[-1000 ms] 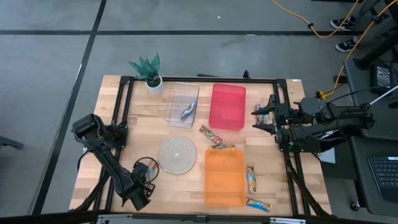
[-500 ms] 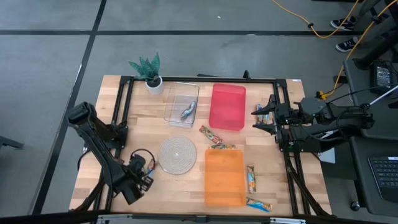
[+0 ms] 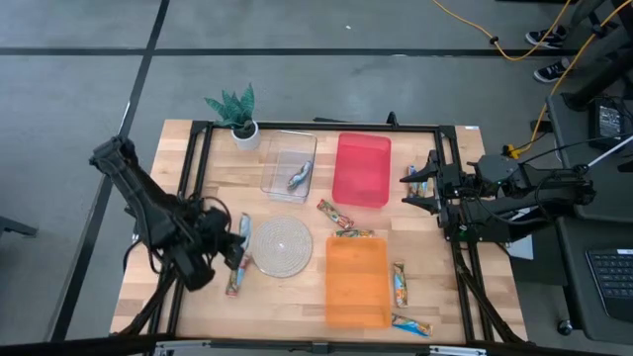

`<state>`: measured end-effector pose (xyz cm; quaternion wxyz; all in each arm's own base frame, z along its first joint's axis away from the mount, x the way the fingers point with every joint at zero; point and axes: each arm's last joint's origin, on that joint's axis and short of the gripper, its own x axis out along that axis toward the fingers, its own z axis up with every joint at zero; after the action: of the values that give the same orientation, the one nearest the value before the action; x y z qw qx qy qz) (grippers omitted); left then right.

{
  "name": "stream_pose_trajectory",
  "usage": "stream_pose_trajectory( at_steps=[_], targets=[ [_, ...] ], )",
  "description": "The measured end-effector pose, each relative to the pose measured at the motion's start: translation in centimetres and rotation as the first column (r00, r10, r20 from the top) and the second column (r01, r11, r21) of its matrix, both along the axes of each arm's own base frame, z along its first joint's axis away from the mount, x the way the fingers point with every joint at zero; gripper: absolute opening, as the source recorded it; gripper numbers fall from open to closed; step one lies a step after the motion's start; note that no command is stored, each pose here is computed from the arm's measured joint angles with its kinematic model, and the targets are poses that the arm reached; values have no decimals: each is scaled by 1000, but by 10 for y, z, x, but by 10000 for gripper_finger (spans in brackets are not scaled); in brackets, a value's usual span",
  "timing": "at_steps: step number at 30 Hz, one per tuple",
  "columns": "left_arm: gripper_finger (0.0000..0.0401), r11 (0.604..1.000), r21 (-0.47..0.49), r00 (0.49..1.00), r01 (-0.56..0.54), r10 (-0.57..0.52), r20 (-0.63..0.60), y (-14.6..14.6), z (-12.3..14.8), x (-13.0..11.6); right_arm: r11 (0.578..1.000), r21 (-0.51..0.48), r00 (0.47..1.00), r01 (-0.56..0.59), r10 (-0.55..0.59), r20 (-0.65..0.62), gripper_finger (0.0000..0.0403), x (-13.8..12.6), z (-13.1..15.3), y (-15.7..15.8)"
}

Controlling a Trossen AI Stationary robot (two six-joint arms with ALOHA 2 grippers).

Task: Pick and place Granola Bars by type
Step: Put the red granola bar into the transparent bin

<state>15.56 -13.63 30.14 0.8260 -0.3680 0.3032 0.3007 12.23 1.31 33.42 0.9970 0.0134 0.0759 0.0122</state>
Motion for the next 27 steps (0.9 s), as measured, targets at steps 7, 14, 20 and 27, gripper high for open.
stream_pose_trajectory(
  at_steps=[7, 14, 20, 27],
  targets=[
    [15, 998, 52, 997, 38, -42, 70, 32, 22, 4, 1000, 0, 1000, 0, 0, 0, 241, 0, 0, 0],
    [15, 989, 136, 990, 56, -72, 120, 63, 39, 11, 1000, 3, 1000, 1, -1, 1, 241, 0, 0, 0],
    [15, 979, 183, 983, 85, -113, 148, 93, 50, 27, 1000, 2, 1000, 0, 0, 1, 241, 0, 0, 0],
    [15, 970, 217, 968, 112, -156, 198, 130, 59, 44, 1000, -3, 1000, 0, 0, 1, 241, 0, 0, 0]
  ],
)
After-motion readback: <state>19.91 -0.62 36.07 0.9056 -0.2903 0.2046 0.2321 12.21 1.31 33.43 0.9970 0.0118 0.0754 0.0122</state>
